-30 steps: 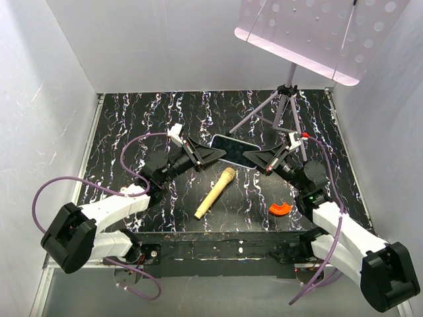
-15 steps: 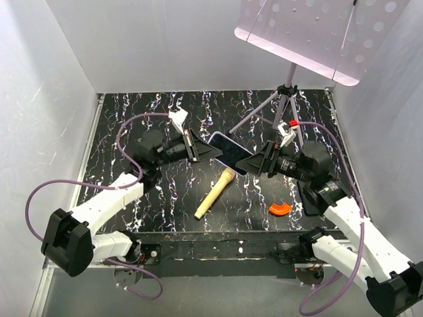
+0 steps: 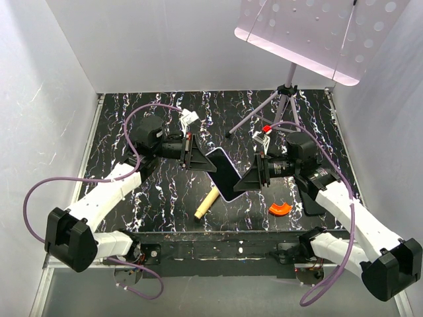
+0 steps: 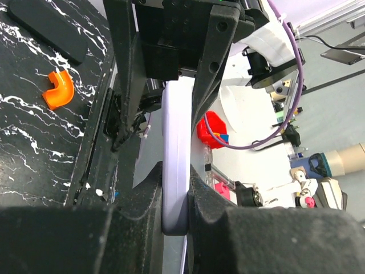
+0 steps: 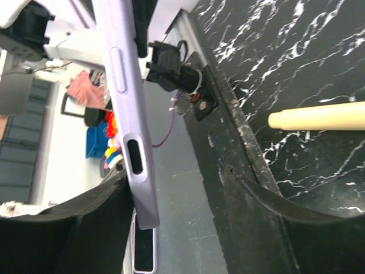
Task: Take the phone out of the phone case
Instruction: Pick up the phone at the center of the board.
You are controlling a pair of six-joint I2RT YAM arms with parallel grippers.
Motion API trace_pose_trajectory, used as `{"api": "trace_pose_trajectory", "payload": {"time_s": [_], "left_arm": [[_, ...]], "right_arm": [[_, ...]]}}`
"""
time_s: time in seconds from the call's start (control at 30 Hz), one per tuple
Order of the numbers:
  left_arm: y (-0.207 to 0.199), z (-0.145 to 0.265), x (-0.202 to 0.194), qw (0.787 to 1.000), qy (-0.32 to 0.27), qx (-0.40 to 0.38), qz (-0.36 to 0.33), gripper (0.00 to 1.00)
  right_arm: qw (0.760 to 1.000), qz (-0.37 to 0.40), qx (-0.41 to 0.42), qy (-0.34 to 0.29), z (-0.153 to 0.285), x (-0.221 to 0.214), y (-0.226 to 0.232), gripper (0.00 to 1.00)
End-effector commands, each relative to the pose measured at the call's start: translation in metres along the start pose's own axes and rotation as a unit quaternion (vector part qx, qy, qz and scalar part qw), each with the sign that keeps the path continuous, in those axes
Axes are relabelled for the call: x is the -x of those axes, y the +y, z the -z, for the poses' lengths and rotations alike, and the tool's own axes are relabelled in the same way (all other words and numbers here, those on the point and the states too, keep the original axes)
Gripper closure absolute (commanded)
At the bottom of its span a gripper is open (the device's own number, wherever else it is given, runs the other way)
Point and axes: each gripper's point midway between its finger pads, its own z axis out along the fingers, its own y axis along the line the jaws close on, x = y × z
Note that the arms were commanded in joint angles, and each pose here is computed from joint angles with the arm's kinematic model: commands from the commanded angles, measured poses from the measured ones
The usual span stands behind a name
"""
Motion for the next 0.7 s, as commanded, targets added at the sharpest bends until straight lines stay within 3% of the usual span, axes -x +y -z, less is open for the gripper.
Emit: {"api": "trace_pose_trajectory", "payload": {"time_s": [0.0,0.1,0.23,0.33,0.43,0.5,0.6,0.67], "left_arm": [[-0.010,0.003,-0.007,1.000,0.024,-0.017,-0.003,1.00],[0.009,-0.001,-0.007,0.999,0.006,0.007,0.034,1.00],[0.043,0.000,0.004,0.992,-0.065,0.068,0.090,1.00],[0.063,0.001,0.009,0.977,-0.132,0.101,0.135,0.99],[0.064,0.004,0.012,0.964,-0.192,0.078,0.164,0.73],[0.057,0.003,0.013,0.962,-0.210,0.051,0.170,0.63],[0.055,-0.005,0.007,0.962,-0.198,0.040,0.182,0.62],[0.054,-0.008,0.007,0.962,-0.198,0.040,0.183,0.69]], "right_arm": [[0.997,0.028,0.066,0.014,-0.005,-0.002,0.022,0.36],[0.997,0.022,0.068,0.015,-0.016,-0.005,0.022,0.46],[0.999,-0.007,0.043,-0.030,-0.031,0.004,0.009,0.98],[0.993,-0.021,0.047,-0.105,-0.033,0.017,0.003,0.99],[0.984,-0.016,0.078,-0.158,-0.029,0.027,0.010,0.99],[0.984,-0.015,0.082,-0.160,-0.029,0.029,0.013,0.99],[0.983,-0.015,0.083,-0.160,-0.030,0.032,0.014,0.99],[0.983,-0.019,0.086,-0.160,-0.032,0.033,0.014,0.99]]}}
